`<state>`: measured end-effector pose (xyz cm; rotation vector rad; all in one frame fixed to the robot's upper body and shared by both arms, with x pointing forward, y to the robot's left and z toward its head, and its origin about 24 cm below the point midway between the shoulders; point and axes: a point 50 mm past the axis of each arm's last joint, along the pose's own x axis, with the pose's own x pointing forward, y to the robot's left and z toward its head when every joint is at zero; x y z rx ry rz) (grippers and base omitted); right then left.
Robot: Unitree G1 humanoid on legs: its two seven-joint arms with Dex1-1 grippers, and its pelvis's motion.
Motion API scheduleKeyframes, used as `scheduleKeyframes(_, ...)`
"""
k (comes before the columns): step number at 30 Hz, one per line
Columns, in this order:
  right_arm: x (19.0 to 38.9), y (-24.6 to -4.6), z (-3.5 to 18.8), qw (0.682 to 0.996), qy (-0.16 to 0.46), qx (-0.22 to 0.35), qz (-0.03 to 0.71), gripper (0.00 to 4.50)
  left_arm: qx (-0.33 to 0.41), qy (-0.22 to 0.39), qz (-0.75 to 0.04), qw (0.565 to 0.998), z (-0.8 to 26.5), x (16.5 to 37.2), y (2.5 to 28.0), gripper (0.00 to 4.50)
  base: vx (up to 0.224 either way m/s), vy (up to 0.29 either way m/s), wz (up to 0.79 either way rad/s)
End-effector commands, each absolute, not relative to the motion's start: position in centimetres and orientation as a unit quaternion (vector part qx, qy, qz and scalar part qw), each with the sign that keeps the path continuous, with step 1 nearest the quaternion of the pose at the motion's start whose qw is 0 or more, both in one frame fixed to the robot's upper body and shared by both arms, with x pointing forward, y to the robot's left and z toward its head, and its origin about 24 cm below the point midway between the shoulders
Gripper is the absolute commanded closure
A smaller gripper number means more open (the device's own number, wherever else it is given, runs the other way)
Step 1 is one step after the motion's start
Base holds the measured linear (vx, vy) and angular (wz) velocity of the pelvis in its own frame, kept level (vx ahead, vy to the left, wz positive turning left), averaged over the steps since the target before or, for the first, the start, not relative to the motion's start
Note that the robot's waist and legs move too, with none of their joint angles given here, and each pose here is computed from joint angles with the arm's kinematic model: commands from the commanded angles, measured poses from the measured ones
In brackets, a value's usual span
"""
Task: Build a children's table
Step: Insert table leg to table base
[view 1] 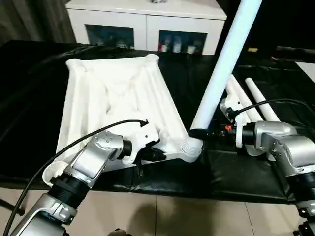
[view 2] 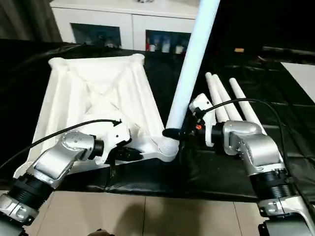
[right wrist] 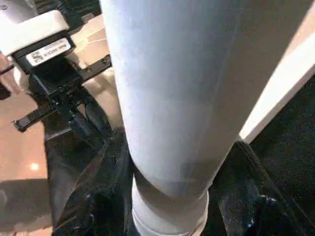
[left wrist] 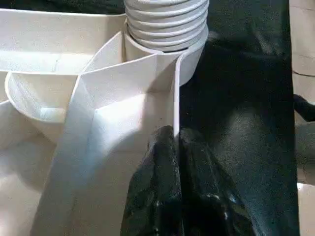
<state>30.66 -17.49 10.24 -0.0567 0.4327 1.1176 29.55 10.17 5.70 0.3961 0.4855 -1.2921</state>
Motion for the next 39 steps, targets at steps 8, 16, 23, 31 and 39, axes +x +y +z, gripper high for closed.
scheduleKeyframes(8, 29.6, -16.9, 5.2, 0.797, 0.297, -0.111, 0.515, 2.67, 0.189, 0.165, -0.602, 0.758, 8.0, 29.9, 8.6, 4.50, 0.000, 0.000, 0.00)
scheduleKeyframes(16, 29.8, -16.8, 4.8, 0.826, 0.277, -0.081, 0.485, 2.67, 0.189, 0.165, -0.593, 0.765, 8.0, 30.1, 8.9, 4.50, 0.000, 0.000, 0.00)
scheduleKeyframes(23, 31.0, -17.7, 8.4, 0.876, 0.165, 0.052, 0.450, 2.67, 0.187, 0.157, -0.581, 0.776, 8.4, 30.5, 9.1, 4.05, 0.000, 0.000, 0.00)
scheduleKeyframes(31, 30.8, -18.4, 11.8, 0.871, 0.093, 0.095, 0.473, 2.67, 0.163, 0.127, -0.592, 0.779, 10.0, 30.8, 9.8, 3.51, 0.000, 0.000, 0.00)
scheduleKeyframes(39, 31.1, -17.4, 13.7, 0.866, 0.082, 0.053, 0.490, 2.67, -0.034, -0.023, -0.582, 0.812, 16.8, 32.3, 10.2, 2.90, 0.000, 0.000, 0.00)
